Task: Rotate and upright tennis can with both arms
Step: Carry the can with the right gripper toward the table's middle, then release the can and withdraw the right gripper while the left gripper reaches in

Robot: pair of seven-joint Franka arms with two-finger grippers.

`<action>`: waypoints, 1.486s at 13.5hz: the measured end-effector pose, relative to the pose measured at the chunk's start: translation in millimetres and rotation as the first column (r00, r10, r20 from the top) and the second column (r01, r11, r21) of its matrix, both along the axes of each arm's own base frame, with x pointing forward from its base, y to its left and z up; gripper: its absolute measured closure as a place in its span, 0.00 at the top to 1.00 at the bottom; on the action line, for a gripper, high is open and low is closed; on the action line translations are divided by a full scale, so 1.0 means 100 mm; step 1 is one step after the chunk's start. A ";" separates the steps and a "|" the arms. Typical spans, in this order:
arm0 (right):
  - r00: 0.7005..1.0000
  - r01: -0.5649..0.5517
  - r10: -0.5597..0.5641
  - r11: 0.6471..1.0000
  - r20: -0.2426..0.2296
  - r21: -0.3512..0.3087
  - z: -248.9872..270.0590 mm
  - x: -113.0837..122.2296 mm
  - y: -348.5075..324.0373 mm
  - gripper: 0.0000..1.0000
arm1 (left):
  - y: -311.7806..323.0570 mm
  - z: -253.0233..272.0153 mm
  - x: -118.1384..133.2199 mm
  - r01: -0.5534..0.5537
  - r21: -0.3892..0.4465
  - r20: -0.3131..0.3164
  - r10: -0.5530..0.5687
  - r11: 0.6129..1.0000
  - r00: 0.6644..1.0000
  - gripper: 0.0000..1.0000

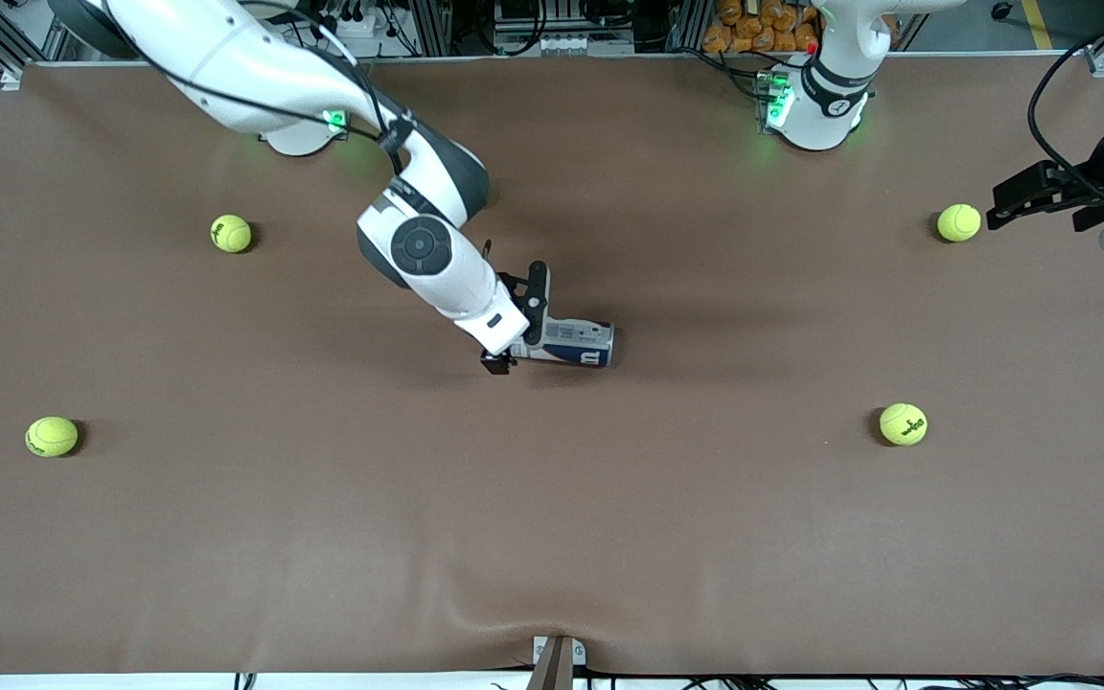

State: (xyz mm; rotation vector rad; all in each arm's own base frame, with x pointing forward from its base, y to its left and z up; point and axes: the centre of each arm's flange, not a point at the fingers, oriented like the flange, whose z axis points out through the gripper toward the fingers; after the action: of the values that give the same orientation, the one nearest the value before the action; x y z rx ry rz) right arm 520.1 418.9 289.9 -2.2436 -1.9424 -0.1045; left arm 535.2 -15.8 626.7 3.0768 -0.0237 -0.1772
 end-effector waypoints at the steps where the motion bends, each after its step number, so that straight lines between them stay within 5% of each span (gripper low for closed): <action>1: 0.999 0.043 -0.043 0.999 -0.012 -0.012 0.14 0.01 -0.02 1.00 | 0.00 -0.04 0.02 -0.008 -0.037 -0.008 0.007 0.999 1.000 1.00; 6: 0.952 0.302 -0.306 0.947 -0.024 -0.105 0.72 0.11 -0.34 1.00 | -0.11 -0.35 0.19 -0.026 -0.186 -0.071 0.013 0.982 0.997 1.00; 11: 0.838 0.544 -0.543 0.828 0.046 -0.137 0.99 0.51 -1.00 1.00 | -0.30 -0.75 0.44 -0.030 -0.350 -0.109 -0.009 0.936 0.994 1.00; 13: 0.764 0.641 -0.643 0.747 0.055 -0.179 1.17 0.70 -1.56 1.00 | -0.37 -0.95 0.52 -0.007 -0.427 -0.099 -0.039 0.904 0.994 1.00; 17: 0.507 0.848 -0.858 0.513 -0.077 -0.133 1.79 0.92 -2.98 1.00 | -0.46 -1.46 0.63 0.022 -0.562 -0.067 -0.072 0.827 0.995 1.00; 20: 0.394 0.894 -0.913 0.407 -0.104 -0.186 2.13 0.81 -3.75 1.00 | -0.57 -1.88 0.72 0.021 -0.658 -0.072 -0.091 0.753 0.993 1.00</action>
State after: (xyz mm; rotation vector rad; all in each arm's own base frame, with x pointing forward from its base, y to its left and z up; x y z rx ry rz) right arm 601.2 43.6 502.9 -2.9615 -0.3860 0.0843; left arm 607.4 -72.6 438.4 2.3521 -0.1430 -0.2606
